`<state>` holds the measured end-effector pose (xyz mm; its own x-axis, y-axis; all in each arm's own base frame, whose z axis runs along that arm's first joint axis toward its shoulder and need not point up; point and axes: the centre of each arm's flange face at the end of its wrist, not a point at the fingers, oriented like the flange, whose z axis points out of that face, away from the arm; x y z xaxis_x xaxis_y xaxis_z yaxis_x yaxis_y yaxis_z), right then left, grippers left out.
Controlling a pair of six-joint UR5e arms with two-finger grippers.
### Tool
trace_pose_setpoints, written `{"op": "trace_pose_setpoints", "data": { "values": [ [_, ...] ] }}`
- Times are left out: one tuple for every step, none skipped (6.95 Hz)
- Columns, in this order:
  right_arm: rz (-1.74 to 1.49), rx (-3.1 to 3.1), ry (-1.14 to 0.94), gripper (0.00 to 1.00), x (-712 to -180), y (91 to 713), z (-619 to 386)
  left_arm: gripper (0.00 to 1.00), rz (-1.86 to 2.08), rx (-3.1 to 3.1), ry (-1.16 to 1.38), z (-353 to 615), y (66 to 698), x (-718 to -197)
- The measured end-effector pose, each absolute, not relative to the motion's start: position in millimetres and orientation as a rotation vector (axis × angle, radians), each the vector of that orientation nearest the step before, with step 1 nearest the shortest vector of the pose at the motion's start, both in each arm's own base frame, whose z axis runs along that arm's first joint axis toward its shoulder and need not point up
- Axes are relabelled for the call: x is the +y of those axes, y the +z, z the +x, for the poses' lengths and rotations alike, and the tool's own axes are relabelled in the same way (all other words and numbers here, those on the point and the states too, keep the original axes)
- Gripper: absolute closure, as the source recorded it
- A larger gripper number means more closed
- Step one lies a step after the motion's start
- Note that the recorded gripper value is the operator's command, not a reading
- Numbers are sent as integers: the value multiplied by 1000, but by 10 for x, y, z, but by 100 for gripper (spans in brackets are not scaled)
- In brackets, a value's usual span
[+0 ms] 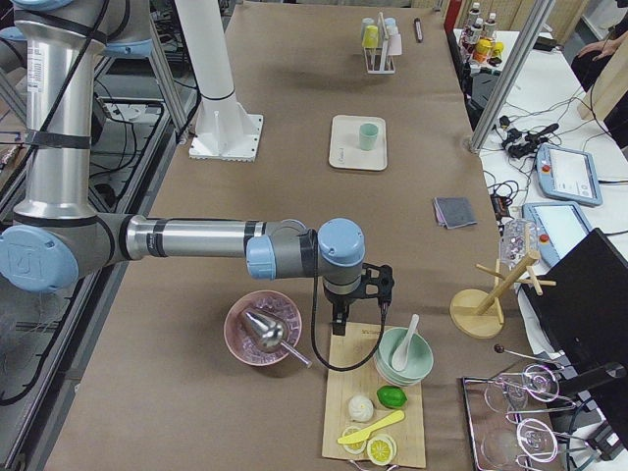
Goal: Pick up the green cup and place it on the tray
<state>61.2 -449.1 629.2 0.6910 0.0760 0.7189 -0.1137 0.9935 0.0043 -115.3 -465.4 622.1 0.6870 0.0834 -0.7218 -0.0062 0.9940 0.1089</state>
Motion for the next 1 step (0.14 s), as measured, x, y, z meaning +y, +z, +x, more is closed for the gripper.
{"op": "trace_pose_setpoints", "data": {
  "values": [
    [50, -801, 106, 0, -4491, 6292, 613, 3, 98, 833, 35, -1152, 6208, -4651]
  ]
}}
